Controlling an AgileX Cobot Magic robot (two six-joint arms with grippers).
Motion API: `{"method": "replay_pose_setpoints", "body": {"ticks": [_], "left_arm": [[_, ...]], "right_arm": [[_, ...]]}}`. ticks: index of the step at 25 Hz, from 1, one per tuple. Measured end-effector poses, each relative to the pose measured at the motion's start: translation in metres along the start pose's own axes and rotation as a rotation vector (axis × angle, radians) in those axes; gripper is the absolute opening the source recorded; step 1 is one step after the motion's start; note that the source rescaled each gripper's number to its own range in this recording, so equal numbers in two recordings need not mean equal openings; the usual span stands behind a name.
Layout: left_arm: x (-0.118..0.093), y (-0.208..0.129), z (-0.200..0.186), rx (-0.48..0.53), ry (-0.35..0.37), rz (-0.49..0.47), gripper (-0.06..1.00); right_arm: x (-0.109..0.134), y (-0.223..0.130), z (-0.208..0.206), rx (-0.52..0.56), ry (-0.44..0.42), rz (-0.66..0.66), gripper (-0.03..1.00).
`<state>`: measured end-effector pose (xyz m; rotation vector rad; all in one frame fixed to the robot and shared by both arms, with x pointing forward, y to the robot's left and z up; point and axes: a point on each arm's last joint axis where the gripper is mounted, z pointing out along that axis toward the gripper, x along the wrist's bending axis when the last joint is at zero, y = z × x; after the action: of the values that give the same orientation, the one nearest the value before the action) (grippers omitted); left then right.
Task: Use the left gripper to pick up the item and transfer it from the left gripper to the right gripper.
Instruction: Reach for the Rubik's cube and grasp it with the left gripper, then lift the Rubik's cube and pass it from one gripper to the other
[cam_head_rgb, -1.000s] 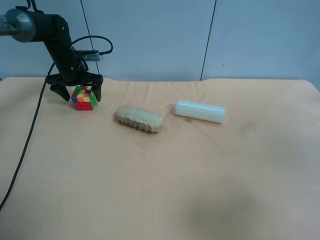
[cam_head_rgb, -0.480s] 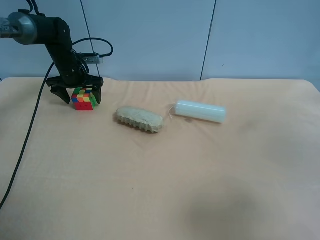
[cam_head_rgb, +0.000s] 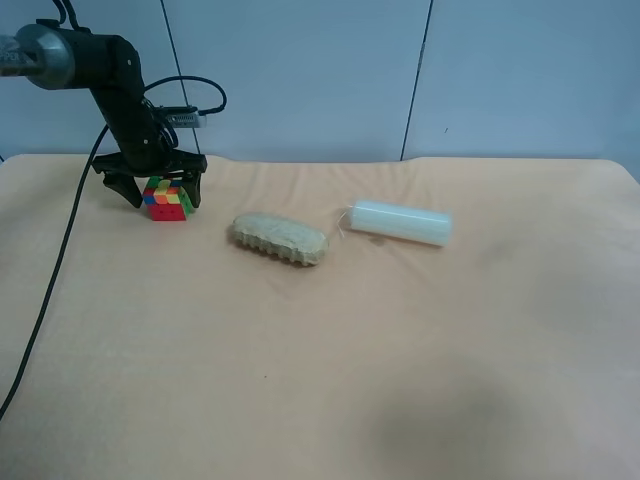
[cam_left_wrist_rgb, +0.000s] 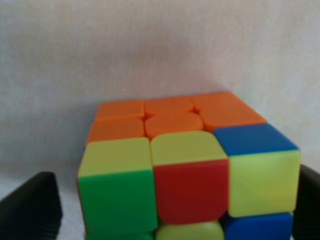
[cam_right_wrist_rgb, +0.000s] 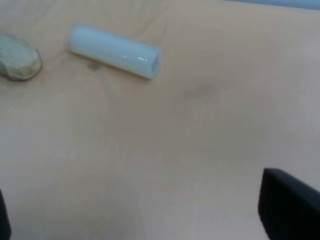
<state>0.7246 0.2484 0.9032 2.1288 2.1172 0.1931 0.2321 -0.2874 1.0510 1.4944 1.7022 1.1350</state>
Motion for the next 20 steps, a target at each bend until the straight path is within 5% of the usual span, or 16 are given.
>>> {"method": "replay_pose_setpoints", "body": {"ticks": [2, 4, 5, 14, 20], "left_arm": [[0.0, 0.0, 0.0, -0.002, 0.0, 0.0, 0.41], [0.0, 0.0, 0.0, -0.002, -0.001, -0.001, 0.05], [0.0, 0.0, 0.0, -0.002, 0.0, 0.0, 0.0], [0.0, 0.002, -0.008, -0.019, -0.006, -0.003, 0.01], [-0.001, 0.005, -0.074, -0.129, -0.036, -0.011, 0.01]], "right_arm": [[0.0, 0.0, 0.0, 0.0, 0.0, 0.0, 0.99], [0.0, 0.0, 0.0, 0.0, 0.0, 0.0, 0.99], [0.0, 0.0, 0.0, 0.0, 0.0, 0.0, 0.99], [0.0, 0.0, 0.0, 0.0, 0.0, 0.0, 0.99], [0.0, 0.0, 0.0, 0.0, 0.0, 0.0, 0.99]]}}
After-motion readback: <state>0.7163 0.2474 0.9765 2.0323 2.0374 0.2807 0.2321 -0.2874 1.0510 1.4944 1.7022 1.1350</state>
